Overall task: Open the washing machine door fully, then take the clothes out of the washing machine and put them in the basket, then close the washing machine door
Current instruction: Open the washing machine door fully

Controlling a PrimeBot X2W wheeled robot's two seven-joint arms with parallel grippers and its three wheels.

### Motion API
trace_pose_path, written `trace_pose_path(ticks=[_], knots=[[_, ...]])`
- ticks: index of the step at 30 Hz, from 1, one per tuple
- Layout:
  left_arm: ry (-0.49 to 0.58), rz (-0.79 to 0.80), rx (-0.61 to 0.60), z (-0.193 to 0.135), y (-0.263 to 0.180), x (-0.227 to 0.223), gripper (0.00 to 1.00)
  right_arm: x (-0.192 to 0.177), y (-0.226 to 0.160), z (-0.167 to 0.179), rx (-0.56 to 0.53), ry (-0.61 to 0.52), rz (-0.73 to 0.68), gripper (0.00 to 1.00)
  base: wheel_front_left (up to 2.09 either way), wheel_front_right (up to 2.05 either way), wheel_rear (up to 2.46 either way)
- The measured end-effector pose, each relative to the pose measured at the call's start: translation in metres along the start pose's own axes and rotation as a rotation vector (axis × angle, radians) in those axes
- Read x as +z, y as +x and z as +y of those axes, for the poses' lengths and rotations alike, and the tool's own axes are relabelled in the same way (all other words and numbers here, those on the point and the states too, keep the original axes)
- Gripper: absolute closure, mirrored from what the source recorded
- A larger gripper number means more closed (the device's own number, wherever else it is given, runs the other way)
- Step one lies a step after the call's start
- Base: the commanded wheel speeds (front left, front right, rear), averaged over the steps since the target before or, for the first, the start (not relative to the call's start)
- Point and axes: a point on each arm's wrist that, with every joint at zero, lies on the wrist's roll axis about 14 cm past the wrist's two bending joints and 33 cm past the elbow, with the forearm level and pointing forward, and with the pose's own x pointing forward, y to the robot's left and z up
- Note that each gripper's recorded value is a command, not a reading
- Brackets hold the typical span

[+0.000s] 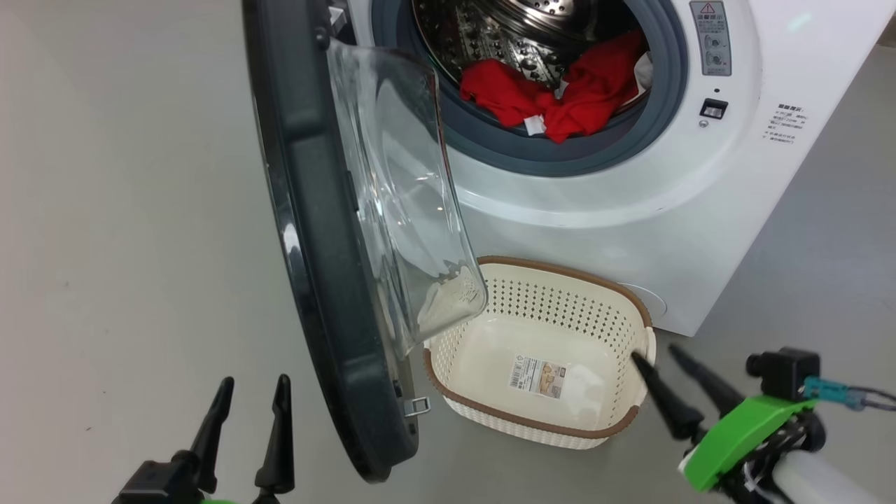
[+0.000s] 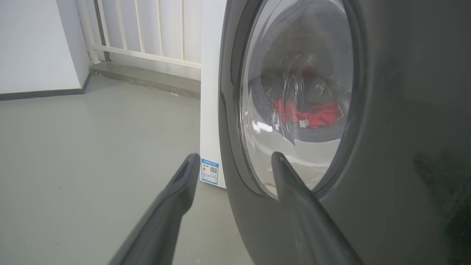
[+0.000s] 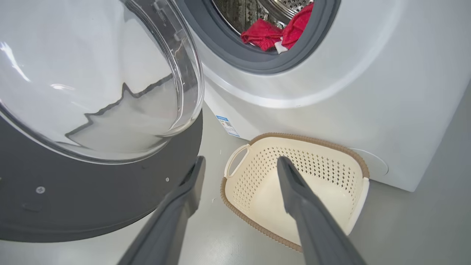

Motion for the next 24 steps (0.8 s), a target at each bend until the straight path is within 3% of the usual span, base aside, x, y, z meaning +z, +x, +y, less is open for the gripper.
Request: trace_pose_path(ticks=[11, 24], knots=[[-0.001, -0.001, -0.002, -0.001, 0.001, 0.0, 0.0, 0.032, -0.003, 0.007, -0.009, -0.163, -0.148, 0.0, 0.0, 0.0, 0.0], [0.003, -0.007, -0.002, 0.0, -0.001, 0.002, 0.0, 0.045, -0.012, 0.011, -0.041, -0.24, -0.232, 0.0, 0.0, 0.0, 0.0]])
